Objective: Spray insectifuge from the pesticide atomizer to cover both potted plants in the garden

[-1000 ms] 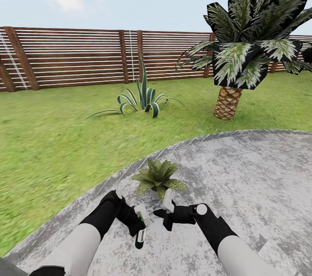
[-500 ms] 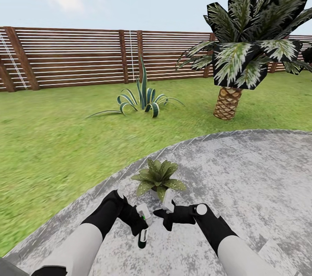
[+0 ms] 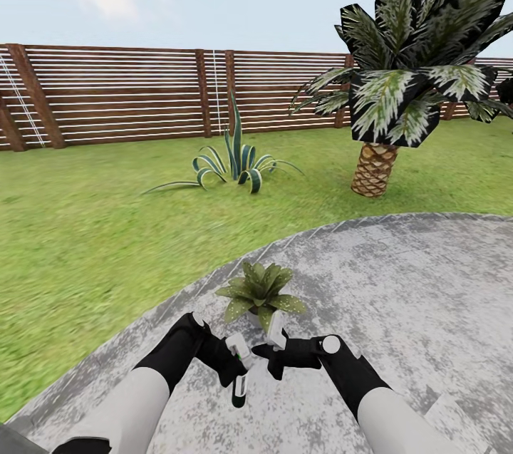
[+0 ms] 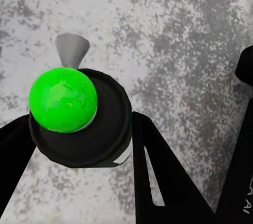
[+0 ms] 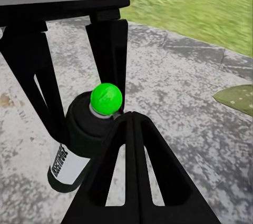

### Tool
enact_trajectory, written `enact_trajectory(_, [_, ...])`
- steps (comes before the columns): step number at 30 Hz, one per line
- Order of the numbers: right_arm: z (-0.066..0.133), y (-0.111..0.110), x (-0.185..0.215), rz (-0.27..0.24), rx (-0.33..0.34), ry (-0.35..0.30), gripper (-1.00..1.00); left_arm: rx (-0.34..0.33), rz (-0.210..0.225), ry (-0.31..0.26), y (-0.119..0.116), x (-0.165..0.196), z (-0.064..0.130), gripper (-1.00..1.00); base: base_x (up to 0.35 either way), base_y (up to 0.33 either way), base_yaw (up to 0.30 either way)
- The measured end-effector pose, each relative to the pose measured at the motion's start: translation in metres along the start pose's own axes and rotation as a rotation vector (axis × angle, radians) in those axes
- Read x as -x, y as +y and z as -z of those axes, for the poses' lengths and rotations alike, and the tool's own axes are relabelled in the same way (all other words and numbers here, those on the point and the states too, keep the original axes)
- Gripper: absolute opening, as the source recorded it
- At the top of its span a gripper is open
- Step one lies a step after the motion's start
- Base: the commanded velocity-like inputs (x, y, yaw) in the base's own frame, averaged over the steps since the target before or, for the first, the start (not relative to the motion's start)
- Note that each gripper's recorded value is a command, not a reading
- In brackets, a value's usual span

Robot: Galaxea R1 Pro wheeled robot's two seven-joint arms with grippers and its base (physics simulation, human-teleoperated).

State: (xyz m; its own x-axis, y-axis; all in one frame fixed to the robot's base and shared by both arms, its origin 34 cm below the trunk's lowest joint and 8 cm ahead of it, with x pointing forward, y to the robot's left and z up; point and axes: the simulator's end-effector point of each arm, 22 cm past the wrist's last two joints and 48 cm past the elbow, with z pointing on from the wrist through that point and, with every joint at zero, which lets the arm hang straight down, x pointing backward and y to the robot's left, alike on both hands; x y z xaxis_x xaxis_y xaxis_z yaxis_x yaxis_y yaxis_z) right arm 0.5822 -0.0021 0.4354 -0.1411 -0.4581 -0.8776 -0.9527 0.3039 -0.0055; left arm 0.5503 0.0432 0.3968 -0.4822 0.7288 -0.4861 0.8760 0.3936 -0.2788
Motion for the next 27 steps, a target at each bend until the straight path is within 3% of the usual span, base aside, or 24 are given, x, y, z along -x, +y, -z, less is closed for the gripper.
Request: enact_trajectory(27, [0.000, -0.001, 0.002, 0.005, -0.002, -0.002, -1.00, -0.016, 0.013, -0.043, -0.005, 0.011, -0.001, -1.00, 0.000, 0.000, 0.000])
